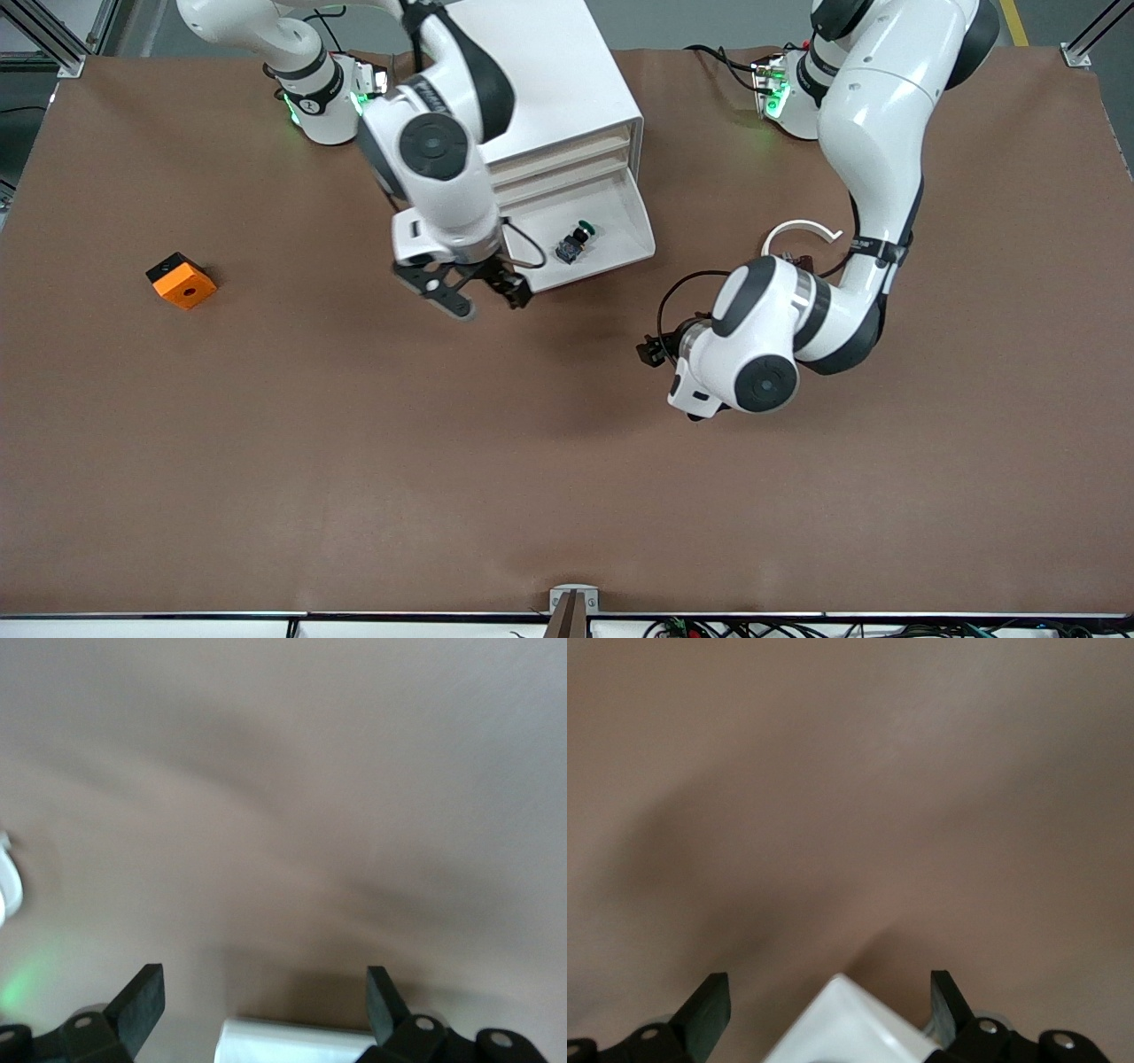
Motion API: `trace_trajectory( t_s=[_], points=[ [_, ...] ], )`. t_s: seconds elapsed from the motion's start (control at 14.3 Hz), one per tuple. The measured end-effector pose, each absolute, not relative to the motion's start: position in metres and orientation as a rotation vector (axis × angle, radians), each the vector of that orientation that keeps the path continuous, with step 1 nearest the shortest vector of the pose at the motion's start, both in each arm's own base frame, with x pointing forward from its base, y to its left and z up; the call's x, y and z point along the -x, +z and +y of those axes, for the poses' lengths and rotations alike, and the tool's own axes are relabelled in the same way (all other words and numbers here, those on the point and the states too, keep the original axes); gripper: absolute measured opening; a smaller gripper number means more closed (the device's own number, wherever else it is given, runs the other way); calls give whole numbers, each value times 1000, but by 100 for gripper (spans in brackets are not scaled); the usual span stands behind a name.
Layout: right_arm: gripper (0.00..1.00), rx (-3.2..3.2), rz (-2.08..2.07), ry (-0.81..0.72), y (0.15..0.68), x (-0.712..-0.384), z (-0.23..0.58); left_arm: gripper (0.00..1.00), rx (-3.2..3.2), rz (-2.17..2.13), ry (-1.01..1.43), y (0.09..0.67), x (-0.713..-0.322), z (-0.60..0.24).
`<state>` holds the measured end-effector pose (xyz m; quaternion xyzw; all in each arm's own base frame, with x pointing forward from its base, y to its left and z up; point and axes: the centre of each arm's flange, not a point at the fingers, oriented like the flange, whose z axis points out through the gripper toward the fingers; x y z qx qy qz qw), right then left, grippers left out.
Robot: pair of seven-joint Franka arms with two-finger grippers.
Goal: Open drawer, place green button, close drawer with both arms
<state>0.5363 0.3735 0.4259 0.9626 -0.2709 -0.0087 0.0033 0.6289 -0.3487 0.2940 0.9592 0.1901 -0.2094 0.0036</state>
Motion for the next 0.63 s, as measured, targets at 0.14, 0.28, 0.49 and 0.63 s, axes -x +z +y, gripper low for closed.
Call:
trace_trajectory(
  t_s=[0.14,0.28,0.49,0.63],
  points=[
    [100,-3037,-711,-72,451,-557,316,100,-3068,525,-510,298,-628,-366],
    [100,-3064,-574,-110,476,-573,254,100,-3115,428,-402,299,-624,-382],
    [100,-3105,-345,-167,504,-587,164,100,-3140,331,-281,297,-614,-407],
    [100,-3121,-202,-210,522,-593,102,100,-3150,285,-244,290,-606,-422]
  ],
)
